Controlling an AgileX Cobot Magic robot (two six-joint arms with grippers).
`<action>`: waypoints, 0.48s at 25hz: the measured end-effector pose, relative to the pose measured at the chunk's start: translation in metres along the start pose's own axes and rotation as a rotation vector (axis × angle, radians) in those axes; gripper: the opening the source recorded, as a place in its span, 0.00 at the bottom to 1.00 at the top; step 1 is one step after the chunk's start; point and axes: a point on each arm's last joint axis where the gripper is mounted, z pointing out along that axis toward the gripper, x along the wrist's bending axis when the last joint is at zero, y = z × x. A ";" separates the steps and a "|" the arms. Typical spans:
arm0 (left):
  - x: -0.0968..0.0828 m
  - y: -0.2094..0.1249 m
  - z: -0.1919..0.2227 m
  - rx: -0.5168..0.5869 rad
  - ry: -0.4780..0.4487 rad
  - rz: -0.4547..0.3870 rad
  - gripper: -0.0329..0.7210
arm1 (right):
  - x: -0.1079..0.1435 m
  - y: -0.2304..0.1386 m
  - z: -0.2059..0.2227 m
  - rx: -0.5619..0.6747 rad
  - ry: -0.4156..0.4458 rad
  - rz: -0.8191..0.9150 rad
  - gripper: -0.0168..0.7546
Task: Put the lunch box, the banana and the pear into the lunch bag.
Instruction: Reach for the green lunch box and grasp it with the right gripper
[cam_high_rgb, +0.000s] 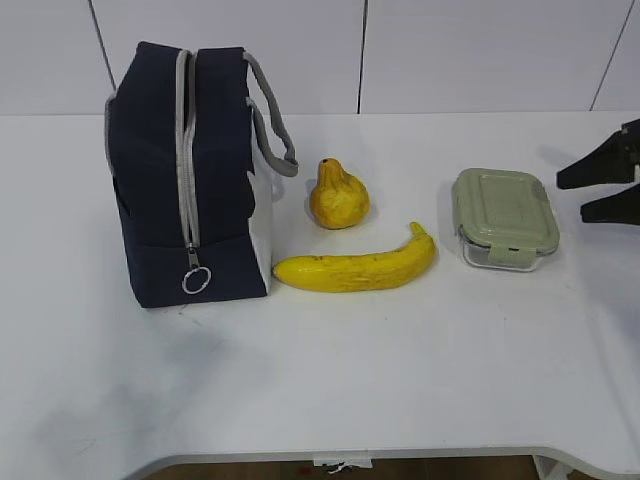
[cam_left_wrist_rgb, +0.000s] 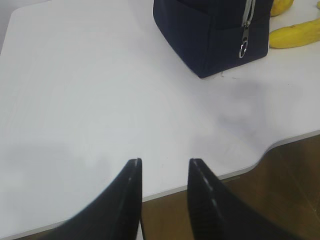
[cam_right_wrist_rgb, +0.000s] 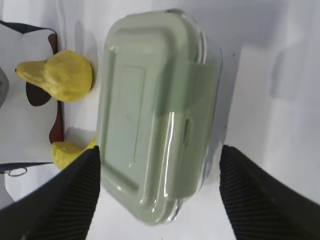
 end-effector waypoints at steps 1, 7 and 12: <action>0.000 0.000 0.000 0.000 0.000 0.000 0.36 | -0.003 0.001 0.002 -0.003 0.006 0.007 0.75; 0.000 0.000 0.000 0.000 0.000 0.000 0.36 | -0.013 0.002 0.011 -0.007 0.032 0.022 0.75; 0.000 0.000 0.000 0.000 0.000 0.000 0.36 | -0.023 0.000 0.020 -0.005 0.051 0.051 0.75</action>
